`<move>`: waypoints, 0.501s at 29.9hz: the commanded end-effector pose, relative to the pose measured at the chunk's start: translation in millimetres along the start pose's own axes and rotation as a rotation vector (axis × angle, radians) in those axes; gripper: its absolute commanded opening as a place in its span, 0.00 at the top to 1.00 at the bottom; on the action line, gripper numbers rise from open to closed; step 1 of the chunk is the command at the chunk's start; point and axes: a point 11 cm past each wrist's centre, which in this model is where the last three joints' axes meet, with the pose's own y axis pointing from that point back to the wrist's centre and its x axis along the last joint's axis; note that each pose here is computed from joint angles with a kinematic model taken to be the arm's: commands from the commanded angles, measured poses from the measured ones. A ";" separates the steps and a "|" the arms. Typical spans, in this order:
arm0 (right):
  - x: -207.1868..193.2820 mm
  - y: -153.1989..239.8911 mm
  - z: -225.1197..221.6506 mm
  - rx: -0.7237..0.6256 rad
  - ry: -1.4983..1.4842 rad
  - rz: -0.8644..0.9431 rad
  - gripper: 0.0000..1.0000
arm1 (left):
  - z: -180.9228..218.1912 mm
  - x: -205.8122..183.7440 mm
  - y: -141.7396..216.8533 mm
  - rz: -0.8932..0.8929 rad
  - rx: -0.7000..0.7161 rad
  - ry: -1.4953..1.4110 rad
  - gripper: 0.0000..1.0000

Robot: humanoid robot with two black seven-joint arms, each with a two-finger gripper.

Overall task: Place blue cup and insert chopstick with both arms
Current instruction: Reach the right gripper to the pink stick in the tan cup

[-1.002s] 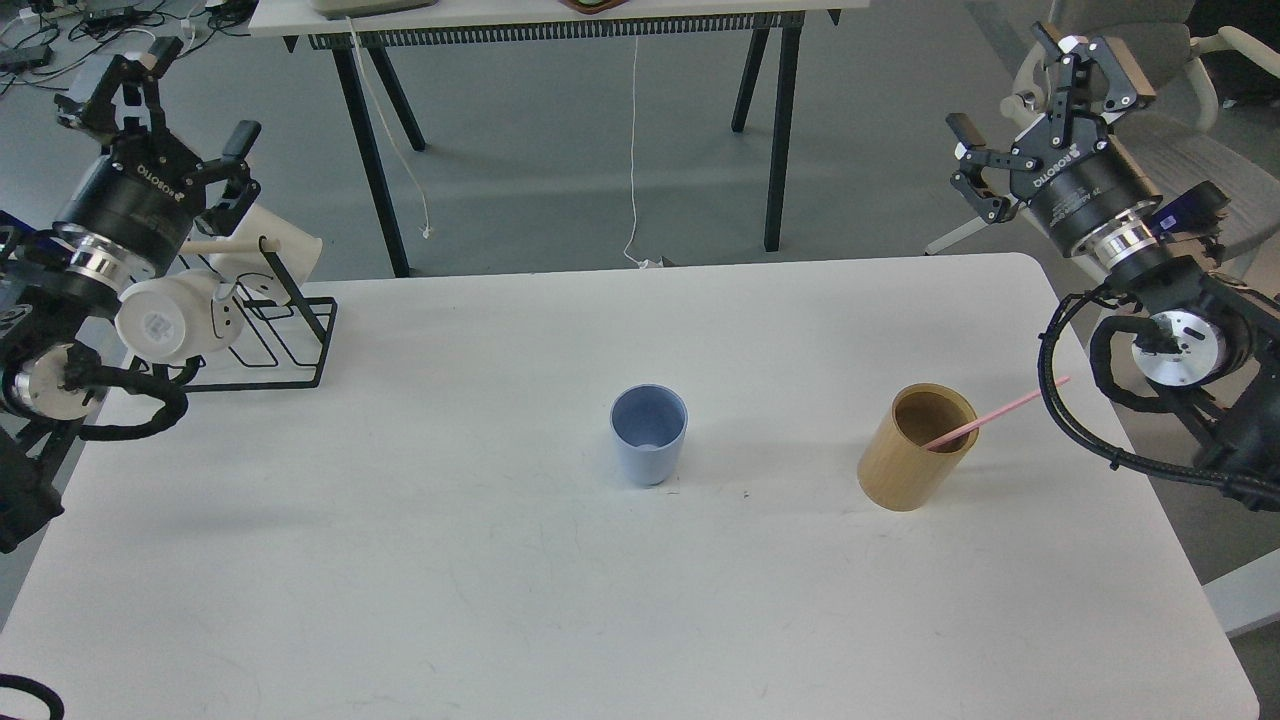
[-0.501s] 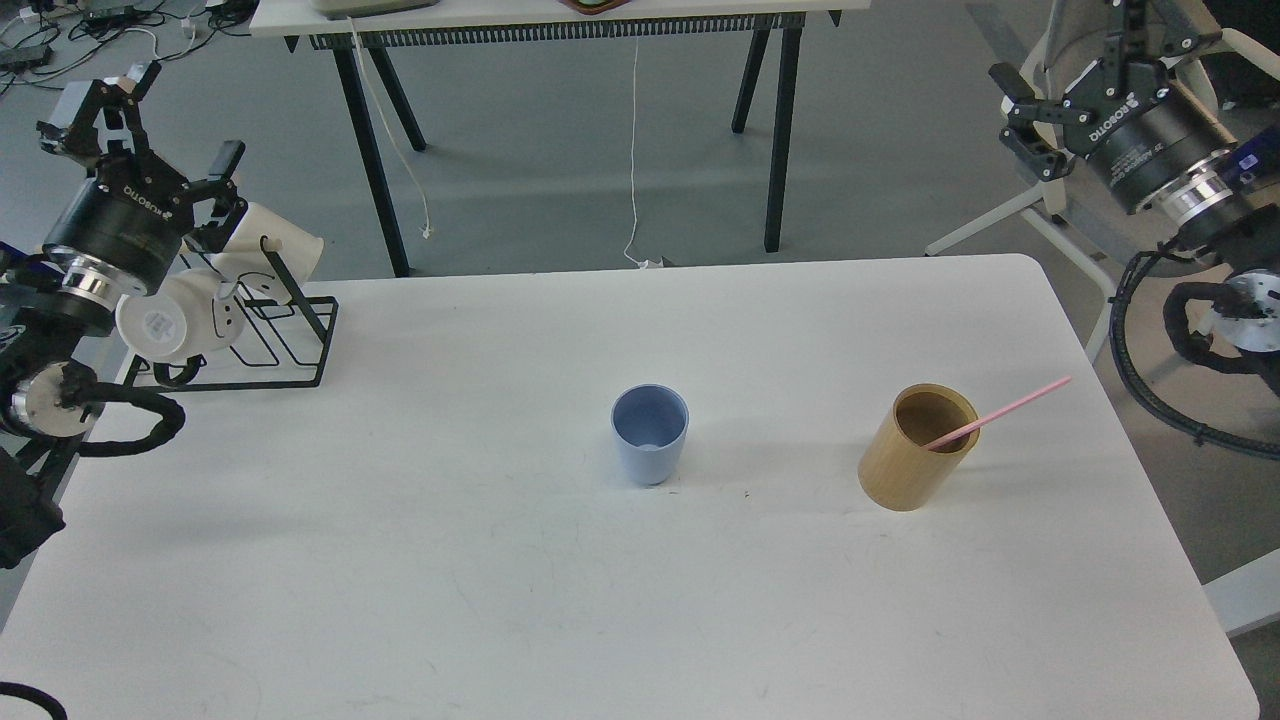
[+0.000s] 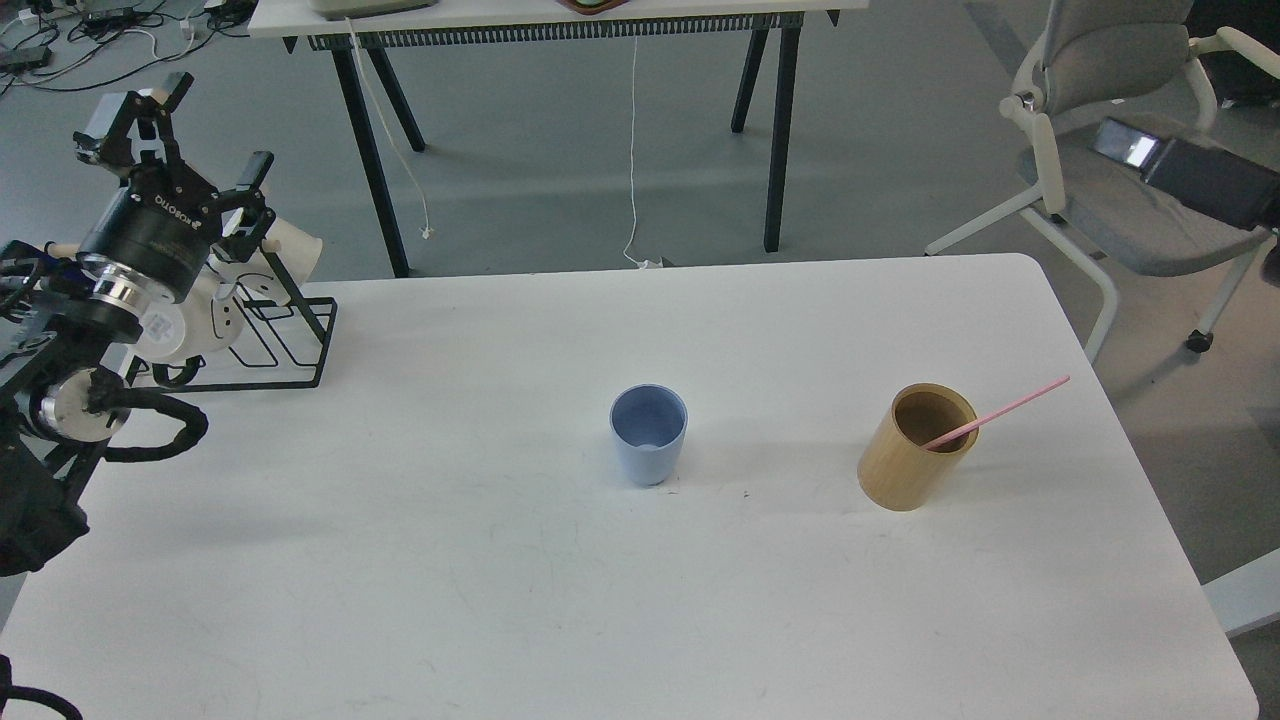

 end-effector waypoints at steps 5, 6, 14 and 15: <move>-75.6 26.5 26.0 -0.084 0.085 0.024 0.05 | -3.3 0.8 2.5 0.003 0.008 0.001 0.02; -87.5 27.2 27.4 -0.087 0.069 -0.002 0.06 | -3.3 0.8 2.5 0.003 0.008 0.001 0.02; -149.1 33.0 42.0 -0.135 -0.020 -0.092 0.13 | -9.9 -1.4 4.0 0.001 0.018 0.008 0.02; -152.4 32.6 43.8 -0.139 -0.022 -0.095 0.15 | -11.6 -0.7 5.6 0.004 0.022 0.009 0.02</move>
